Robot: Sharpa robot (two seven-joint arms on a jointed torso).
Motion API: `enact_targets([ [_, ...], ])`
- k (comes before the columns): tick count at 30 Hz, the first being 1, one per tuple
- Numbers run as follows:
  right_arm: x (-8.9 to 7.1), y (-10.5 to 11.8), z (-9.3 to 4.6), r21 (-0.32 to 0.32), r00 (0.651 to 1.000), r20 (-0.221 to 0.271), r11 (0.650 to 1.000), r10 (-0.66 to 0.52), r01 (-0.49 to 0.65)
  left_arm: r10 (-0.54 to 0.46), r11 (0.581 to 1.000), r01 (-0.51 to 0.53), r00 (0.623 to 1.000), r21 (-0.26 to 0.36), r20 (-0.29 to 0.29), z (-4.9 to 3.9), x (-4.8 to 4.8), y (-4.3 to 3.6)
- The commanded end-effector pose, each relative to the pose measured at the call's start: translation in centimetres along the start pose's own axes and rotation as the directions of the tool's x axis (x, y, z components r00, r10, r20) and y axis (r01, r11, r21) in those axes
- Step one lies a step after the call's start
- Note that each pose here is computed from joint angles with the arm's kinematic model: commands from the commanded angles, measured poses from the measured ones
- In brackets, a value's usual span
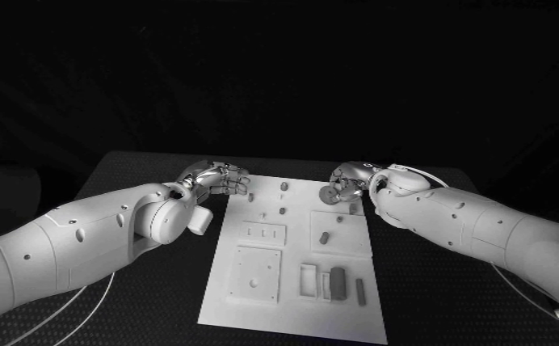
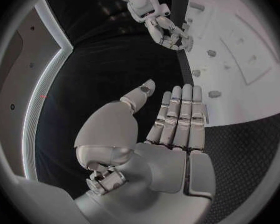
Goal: Assemble the parts on the task board
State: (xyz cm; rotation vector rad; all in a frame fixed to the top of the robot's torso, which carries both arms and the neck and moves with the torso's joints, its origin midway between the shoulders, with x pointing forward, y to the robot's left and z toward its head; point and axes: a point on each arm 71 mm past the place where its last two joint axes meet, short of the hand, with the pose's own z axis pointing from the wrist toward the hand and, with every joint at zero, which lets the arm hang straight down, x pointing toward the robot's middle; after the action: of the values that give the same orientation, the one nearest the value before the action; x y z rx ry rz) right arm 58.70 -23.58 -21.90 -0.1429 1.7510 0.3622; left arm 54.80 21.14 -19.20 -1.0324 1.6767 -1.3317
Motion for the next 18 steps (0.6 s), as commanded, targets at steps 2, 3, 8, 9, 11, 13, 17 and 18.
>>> enact_targets([
  [2,1.3,0.3,-0.1,0.016,0.998,-0.049,0.999,-0.037,0.038,-0.001,1.0,0.001,1.0,0.01,-0.019,0.06,0.25,-0.15],
  [3,1.4,0.3,0.0,0.018,0.998,-0.046,0.999,-0.04,0.04,-0.001,1.0,0.001,1.0,0.01,-0.019,0.05,0.23,-0.14],
  [8,1.7,0.4,0.0,0.026,0.997,-0.041,0.997,-0.069,0.07,-0.001,1.0,0.001,1.0,0.01,-0.019,0.03,0.23,-0.14],
  [9,1.8,0.4,0.0,0.027,0.997,-0.041,0.997,-0.071,0.072,-0.001,1.0,0.001,1.0,0.009,-0.018,0.01,0.19,-0.13],
  [11,2.0,0.6,0.0,0.027,0.996,-0.039,0.996,-0.08,0.081,-0.001,1.0,0.001,1.0,0.009,-0.017,0.03,0.18,-0.13],
  [13,2.1,0.8,0.0,0.024,0.996,-0.039,0.996,-0.084,0.085,-0.001,1.0,0.001,1.0,0.009,-0.017,0.05,0.2,-0.14],
  [17,2.3,1.1,0.0,0.018,0.995,-0.039,0.996,-0.088,0.089,-0.001,1.0,0.001,1.0,0.009,-0.019,0.08,0.26,-0.14],
  [18,2.3,1.2,0.0,0.016,0.995,-0.042,0.996,-0.092,0.092,-0.001,1.0,0.001,1.0,0.009,-0.019,0.09,0.27,-0.14],
])
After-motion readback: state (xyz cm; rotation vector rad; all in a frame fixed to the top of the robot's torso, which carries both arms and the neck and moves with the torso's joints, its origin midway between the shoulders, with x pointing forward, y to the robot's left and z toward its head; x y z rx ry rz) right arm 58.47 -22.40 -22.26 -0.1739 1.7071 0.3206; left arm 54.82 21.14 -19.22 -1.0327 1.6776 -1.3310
